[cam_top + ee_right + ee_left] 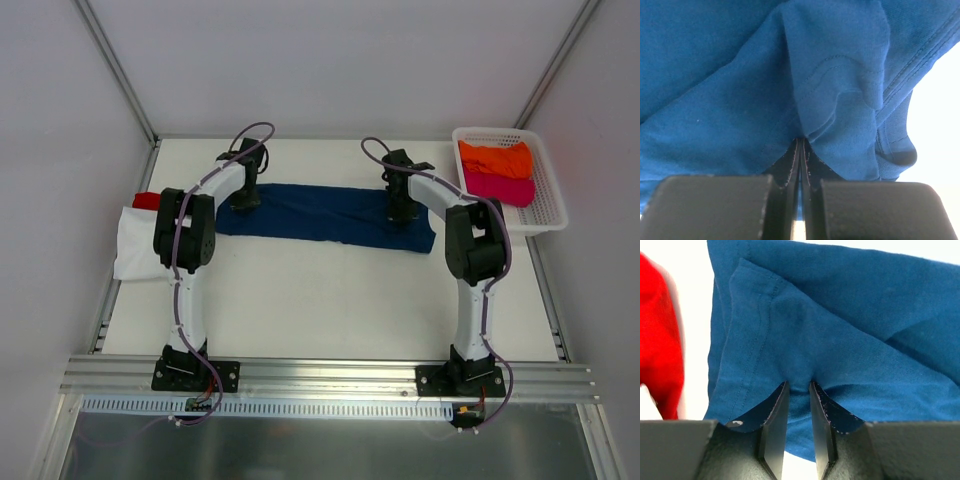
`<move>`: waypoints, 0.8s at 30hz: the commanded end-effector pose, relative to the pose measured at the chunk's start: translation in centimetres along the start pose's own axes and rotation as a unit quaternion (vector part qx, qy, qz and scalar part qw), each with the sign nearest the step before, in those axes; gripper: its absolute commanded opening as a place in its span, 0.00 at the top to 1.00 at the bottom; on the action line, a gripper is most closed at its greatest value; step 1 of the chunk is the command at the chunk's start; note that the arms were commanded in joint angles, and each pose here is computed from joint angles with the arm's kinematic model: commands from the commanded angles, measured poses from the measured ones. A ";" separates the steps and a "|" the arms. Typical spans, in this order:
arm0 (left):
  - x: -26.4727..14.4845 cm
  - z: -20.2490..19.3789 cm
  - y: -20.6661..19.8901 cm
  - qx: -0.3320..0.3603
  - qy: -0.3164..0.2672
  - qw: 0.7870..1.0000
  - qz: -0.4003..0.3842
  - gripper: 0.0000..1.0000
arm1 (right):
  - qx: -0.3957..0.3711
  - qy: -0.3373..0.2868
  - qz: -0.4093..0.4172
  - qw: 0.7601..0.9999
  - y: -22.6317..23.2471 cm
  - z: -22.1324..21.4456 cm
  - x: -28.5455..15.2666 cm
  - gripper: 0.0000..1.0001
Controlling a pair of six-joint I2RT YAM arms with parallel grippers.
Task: Fold and stack the t-shirts
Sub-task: Fold the tshirt
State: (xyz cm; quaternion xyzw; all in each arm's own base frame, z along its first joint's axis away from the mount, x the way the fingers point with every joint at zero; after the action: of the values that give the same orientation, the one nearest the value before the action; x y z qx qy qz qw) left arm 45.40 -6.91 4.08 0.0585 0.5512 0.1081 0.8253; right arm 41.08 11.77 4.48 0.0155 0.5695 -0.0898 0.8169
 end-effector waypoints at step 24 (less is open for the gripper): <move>-8.5 -22.5 -2.1 0.026 0.102 0.994 0.014 0.84 | 0.009 -0.001 0.007 1.000 0.3 4.3 0.1 0.99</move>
State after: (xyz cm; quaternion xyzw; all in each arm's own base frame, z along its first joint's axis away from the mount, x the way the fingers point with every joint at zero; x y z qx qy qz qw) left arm 26.68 -12.40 3.41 0.0826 0.5927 0.0863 0.7965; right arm 44.54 12.35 4.74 0.0316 0.5689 -0.0860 0.8173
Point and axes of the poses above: each gripper's point midway between its finger pads, its own x axis out along the fingers, its own y axis along the line the jaws close on, z = x × y, the point moved 2 cm from there along -x, back along the fingers, and after that the axes turned 8 degrees about x, right-handed, at the moved point
